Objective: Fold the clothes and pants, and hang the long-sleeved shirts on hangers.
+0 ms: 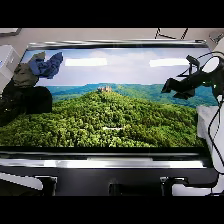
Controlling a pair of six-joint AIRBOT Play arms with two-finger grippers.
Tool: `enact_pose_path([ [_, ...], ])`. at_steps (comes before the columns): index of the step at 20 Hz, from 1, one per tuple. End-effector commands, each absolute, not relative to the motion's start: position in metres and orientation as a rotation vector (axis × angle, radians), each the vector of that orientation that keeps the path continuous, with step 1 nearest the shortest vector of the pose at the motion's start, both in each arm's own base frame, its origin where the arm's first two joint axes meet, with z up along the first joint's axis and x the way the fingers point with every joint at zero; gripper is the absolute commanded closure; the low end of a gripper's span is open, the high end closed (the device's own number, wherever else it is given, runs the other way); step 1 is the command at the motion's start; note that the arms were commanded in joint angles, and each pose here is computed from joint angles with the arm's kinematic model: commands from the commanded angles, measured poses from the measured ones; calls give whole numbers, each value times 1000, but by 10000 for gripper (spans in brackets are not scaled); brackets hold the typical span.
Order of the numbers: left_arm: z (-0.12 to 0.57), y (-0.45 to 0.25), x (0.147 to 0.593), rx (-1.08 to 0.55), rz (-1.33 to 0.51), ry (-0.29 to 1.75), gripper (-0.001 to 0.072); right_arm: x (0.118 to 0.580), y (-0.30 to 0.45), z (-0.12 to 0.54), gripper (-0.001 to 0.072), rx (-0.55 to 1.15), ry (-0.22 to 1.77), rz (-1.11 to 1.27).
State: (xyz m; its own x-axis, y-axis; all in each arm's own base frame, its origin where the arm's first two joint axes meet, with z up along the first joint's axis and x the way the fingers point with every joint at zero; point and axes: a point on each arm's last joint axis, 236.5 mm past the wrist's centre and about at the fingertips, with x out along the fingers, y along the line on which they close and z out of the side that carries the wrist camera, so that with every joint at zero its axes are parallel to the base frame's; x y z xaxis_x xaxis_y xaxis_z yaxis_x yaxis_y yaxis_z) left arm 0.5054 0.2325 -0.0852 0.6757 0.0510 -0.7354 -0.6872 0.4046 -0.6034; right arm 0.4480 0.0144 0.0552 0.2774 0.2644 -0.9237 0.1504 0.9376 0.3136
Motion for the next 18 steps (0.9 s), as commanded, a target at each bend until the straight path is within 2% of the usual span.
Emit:
enact_pose_path([
  [1, -83, 242, 517, -1033, 546, 628, 202, 447, 15, 55, 38, 382, 1303, 74],
  [2, -85, 241, 518, -1035, 545, 629, 403, 446, 15, 55, 38, 383, 1307, 74],
  [3, -87, 238, 519, -1034, 543, 633, 495, 444, 16, 54, 38, 383, 1314, 75],
  [4, -88, 234, 520, -1033, 535, 641, 623, 443, 16, 54, 38, 382, 1319, 75],
  [5, -87, 229, 521, -1033, 526, 652, 686, 444, 16, 54, 38, 381, 1317, 76],
  [8, -54, 205, 532, -925, 428, 650, 689, 449, 14, 55, 38, 379, 1294, 70],
  [12, 74, 130, 540, -680, 174, 558, 690, 451, 9, 71, 37, 308, 1233, 91],
  [16, 213, -2, 493, -525, -131, 438, 689, 445, -8, 111, 37, 233, 1128, 36],
  [18, 248, -82, 455, -488, -303, 407, 690, 439, -13, 138, 37, 208, 1061, 20],
])
